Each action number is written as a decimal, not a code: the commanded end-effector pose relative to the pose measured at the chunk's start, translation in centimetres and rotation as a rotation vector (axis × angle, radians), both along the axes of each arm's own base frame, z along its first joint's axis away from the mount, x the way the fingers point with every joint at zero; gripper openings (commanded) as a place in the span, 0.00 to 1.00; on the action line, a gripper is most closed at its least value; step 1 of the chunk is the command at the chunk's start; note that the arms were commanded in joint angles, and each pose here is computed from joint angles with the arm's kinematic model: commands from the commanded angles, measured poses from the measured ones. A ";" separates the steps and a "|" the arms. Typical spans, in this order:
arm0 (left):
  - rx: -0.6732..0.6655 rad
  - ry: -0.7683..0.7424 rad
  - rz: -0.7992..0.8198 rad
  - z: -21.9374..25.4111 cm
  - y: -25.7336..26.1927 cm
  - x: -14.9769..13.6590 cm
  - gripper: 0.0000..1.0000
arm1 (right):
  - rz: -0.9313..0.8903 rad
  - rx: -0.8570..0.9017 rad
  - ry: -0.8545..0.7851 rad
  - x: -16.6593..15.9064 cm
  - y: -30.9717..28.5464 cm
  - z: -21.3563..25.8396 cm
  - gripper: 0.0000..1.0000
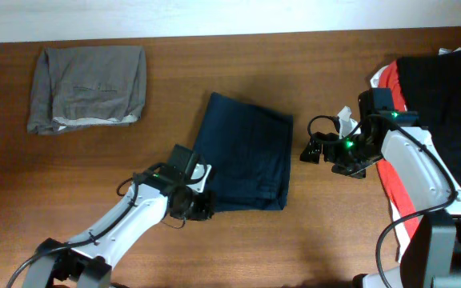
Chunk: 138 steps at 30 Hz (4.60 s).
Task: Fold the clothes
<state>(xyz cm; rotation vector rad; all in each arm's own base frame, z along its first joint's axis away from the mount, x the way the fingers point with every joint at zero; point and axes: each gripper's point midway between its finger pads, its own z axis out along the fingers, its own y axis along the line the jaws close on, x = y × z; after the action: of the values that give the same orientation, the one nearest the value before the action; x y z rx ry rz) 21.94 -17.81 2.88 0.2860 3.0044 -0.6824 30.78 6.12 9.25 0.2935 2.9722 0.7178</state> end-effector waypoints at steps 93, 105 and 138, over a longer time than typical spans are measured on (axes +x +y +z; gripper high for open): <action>0.468 -1.003 0.617 18.6 21.4 33.7 0.01 | -0.003 -0.014 -0.019 0.3 -0.4 0.4 0.98; 0.279 -0.706 1.230 12.1 35.6 30.4 0.00 | -0.003 -0.014 -0.019 0.3 -0.4 0.4 0.98; 0.018 -0.485 0.797 6.6 35.2 27.1 0.01 | -0.003 -0.014 -0.019 0.3 -0.4 0.4 0.98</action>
<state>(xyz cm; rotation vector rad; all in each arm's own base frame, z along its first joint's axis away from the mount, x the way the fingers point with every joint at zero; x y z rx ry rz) 48.57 21.11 12.88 -0.7601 2.2551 -0.1396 30.79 6.12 9.25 0.2933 2.9719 0.7178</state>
